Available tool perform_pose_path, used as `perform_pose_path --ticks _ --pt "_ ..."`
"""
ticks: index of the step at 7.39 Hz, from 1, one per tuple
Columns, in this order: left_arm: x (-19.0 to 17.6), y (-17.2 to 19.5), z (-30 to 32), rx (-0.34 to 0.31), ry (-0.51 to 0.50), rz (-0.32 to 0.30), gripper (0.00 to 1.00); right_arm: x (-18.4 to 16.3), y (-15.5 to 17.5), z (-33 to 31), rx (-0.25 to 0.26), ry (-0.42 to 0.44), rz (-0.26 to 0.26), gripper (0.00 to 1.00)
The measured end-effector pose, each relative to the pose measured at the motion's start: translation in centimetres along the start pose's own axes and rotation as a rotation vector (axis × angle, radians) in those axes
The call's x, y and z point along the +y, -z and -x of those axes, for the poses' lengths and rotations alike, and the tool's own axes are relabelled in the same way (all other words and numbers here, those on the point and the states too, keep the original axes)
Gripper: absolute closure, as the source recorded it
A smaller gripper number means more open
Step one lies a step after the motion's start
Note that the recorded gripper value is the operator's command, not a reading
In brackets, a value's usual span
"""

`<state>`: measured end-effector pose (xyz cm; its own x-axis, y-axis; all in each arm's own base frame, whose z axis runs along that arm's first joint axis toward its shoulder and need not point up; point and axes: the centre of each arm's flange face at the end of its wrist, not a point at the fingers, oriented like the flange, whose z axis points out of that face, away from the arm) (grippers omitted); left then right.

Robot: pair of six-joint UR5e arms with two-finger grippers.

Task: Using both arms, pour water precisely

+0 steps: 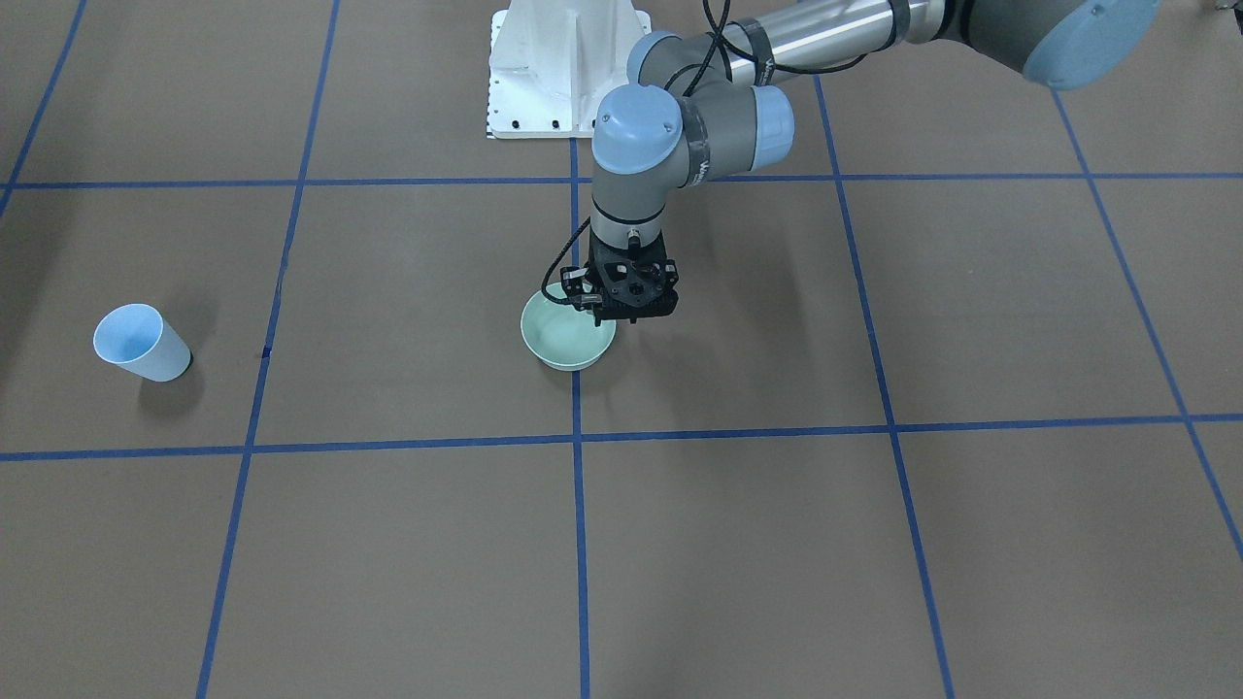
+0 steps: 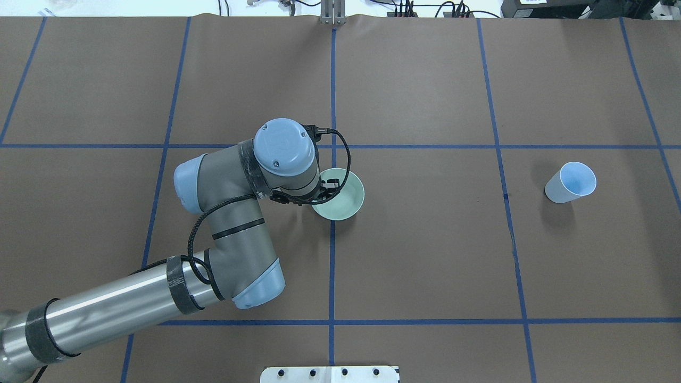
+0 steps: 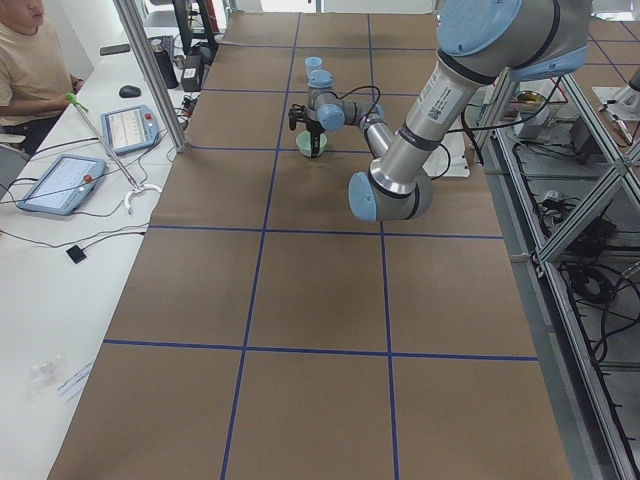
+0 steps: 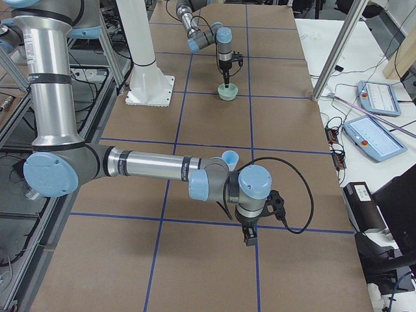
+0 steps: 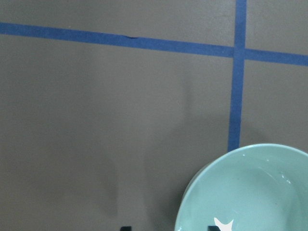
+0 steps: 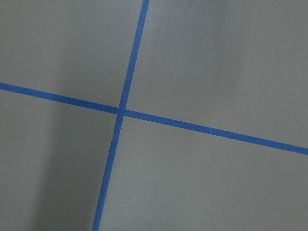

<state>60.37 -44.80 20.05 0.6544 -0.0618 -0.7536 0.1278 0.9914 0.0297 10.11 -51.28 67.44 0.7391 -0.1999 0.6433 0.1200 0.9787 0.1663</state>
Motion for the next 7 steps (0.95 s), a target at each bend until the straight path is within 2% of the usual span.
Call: perform_pose_path --ticks 4,7 --pt "-0.1 1.3 -0.4 0.025 -0.084 -0.002 1.0 0.0 0.0 0.0 0.0 0.001 0.0 0.0" --pt "-3.7 5.6 3.2 0.081 -0.173 0.029 1.0 0.2 -0.2 -0.1 0.0 0.0 0.003 0.0"
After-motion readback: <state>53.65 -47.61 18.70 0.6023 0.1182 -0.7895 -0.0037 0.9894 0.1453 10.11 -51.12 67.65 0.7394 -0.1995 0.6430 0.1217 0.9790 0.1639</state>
